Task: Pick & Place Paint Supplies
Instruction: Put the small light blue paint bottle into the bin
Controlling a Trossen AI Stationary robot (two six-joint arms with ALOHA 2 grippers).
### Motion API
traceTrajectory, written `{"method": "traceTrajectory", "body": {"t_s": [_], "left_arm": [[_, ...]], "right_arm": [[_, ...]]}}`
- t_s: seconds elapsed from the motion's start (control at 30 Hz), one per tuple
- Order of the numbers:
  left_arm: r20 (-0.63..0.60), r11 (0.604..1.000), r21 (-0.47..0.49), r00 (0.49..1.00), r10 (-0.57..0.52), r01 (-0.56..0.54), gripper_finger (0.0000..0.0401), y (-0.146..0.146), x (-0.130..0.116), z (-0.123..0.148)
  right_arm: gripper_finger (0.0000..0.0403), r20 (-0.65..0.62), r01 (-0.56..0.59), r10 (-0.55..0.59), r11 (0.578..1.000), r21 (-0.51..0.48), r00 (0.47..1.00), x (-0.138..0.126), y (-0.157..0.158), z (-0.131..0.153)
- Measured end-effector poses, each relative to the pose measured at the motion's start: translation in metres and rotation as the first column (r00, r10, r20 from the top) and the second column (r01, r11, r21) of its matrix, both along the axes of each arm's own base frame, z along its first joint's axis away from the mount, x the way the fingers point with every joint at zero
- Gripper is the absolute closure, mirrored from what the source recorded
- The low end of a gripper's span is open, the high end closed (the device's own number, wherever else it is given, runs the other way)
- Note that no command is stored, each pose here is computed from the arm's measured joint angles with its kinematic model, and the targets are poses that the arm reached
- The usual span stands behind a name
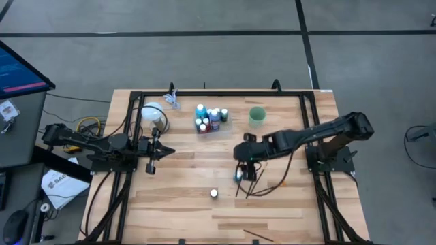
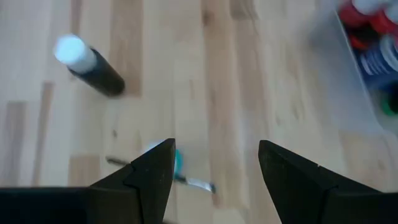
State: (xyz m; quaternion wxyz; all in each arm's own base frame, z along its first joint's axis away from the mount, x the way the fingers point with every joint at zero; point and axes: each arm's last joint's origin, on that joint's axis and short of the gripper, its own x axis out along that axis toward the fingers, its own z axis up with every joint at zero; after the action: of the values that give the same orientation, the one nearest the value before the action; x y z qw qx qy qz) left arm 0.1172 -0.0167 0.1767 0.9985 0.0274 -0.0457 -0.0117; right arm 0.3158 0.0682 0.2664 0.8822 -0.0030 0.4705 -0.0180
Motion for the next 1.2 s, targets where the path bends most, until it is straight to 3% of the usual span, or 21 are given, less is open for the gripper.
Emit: {"method": "traceTrajectory", "body": {"t_s": [0.17,0.47,1.2], "left_arm": [[0.001,1.0,0.0,1.0,0.0,0.0,0.0399,0.0,0.0,0.0],[0.002,1.0,0.0,1.0,0.0,0.0,0.0399,0.0,0.0,0.0],[0.006,1.0,-0.001,1.0,0.0,0.0,0.0399,0.0,0.0,0.001]], "right_arm": [[0.0177,-0.029,-0.063,0.063,0.998,-0.012,0.998,0.009,0.018,-0.019],[0.0177,-0.113,-0.072,0.07,0.997,-0.015,0.991,0.019,0.024,-0.046],[0.0182,-0.118,-0.054,0.055,0.999,0.008,0.991,0.017,0.024,-0.058]]}}
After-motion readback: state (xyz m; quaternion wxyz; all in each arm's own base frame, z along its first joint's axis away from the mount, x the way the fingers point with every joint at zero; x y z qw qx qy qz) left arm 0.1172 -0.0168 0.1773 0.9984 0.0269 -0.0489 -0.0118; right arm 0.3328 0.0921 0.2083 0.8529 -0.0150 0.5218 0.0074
